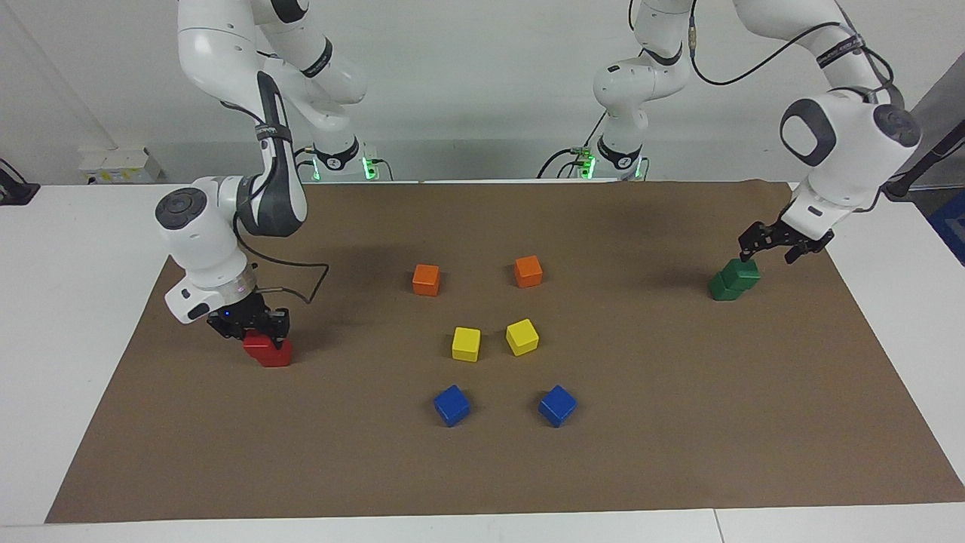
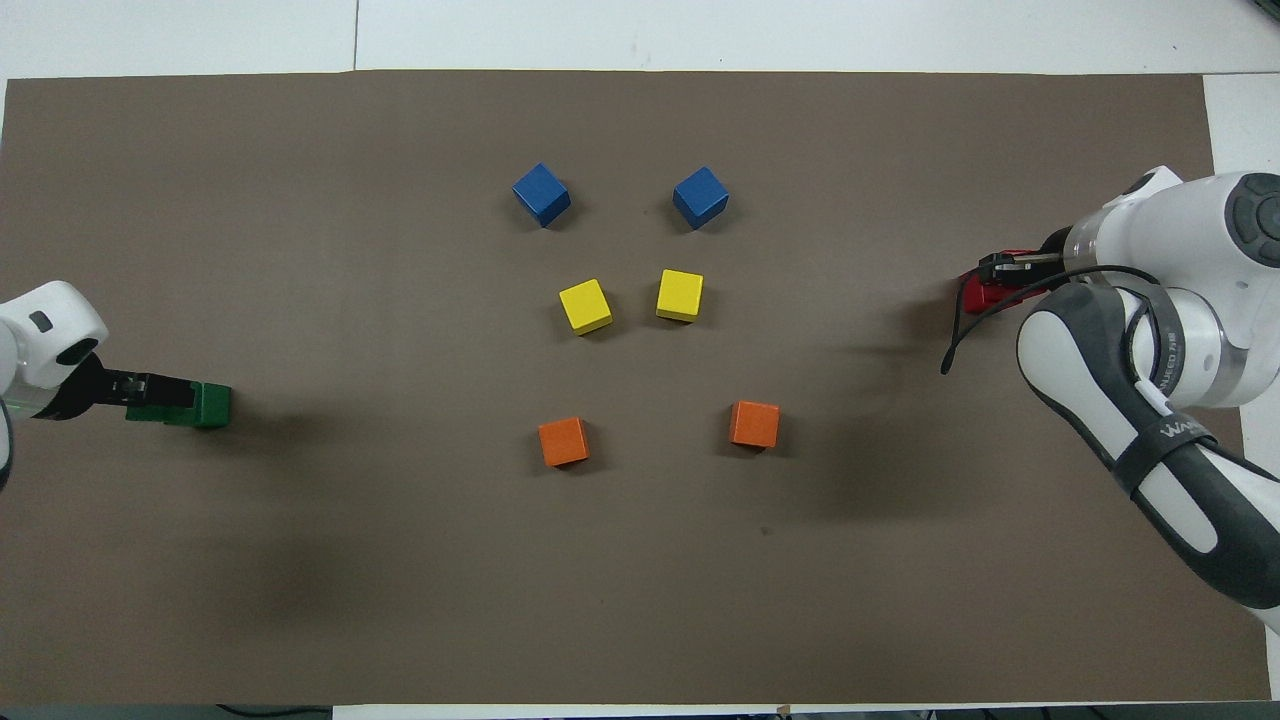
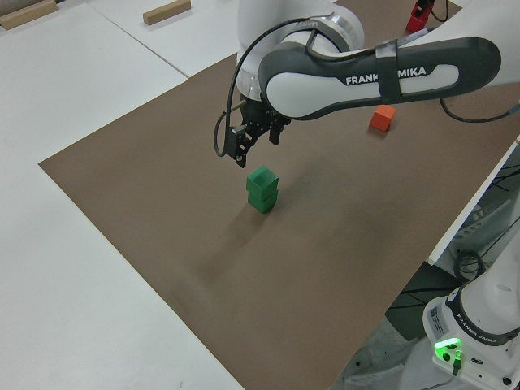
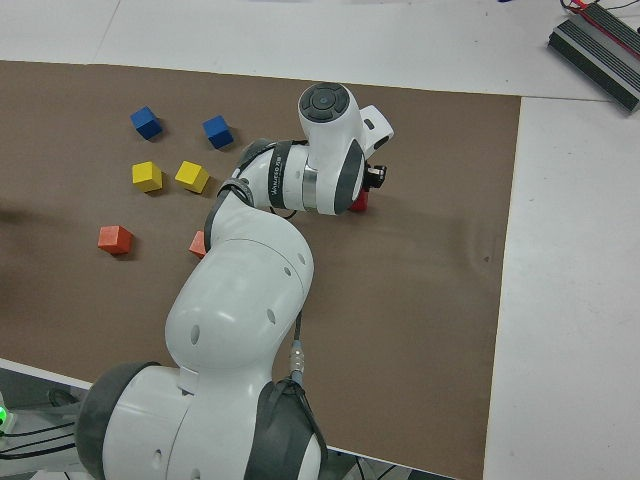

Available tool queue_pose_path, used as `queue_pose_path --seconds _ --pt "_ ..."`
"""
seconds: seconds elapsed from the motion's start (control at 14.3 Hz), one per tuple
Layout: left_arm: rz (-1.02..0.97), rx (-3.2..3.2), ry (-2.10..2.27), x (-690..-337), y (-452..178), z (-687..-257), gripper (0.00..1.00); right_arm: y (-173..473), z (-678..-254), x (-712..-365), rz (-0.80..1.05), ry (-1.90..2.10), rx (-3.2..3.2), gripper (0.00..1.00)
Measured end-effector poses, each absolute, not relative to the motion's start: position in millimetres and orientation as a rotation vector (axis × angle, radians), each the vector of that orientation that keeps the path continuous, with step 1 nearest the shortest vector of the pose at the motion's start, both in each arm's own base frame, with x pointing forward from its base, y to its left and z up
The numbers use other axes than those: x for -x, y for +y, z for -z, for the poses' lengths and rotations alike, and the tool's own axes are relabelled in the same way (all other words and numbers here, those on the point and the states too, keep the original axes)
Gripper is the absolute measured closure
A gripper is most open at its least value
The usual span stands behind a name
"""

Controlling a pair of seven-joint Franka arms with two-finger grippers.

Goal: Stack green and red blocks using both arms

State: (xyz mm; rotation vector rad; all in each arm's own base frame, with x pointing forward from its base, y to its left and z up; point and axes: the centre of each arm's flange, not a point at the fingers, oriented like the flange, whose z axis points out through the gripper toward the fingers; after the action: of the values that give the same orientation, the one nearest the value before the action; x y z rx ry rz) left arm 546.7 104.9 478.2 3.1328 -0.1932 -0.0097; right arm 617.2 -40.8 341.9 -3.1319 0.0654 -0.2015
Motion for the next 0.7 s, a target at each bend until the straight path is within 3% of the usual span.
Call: queue_pose_path --seconds 0.35,0.7 --pt "-0.104 -3.148 0.067 -554.0 84.1 -581.0 0.00 -39.8 -341.8 -616.2 0.200 0.060 3.134 0.45" --pt "0.031 -3.135 0.016 -560.2 50.0 -605.6 0.00 -39.0 -341.7 -615.7 0.199 0.057 3.135 0.44"
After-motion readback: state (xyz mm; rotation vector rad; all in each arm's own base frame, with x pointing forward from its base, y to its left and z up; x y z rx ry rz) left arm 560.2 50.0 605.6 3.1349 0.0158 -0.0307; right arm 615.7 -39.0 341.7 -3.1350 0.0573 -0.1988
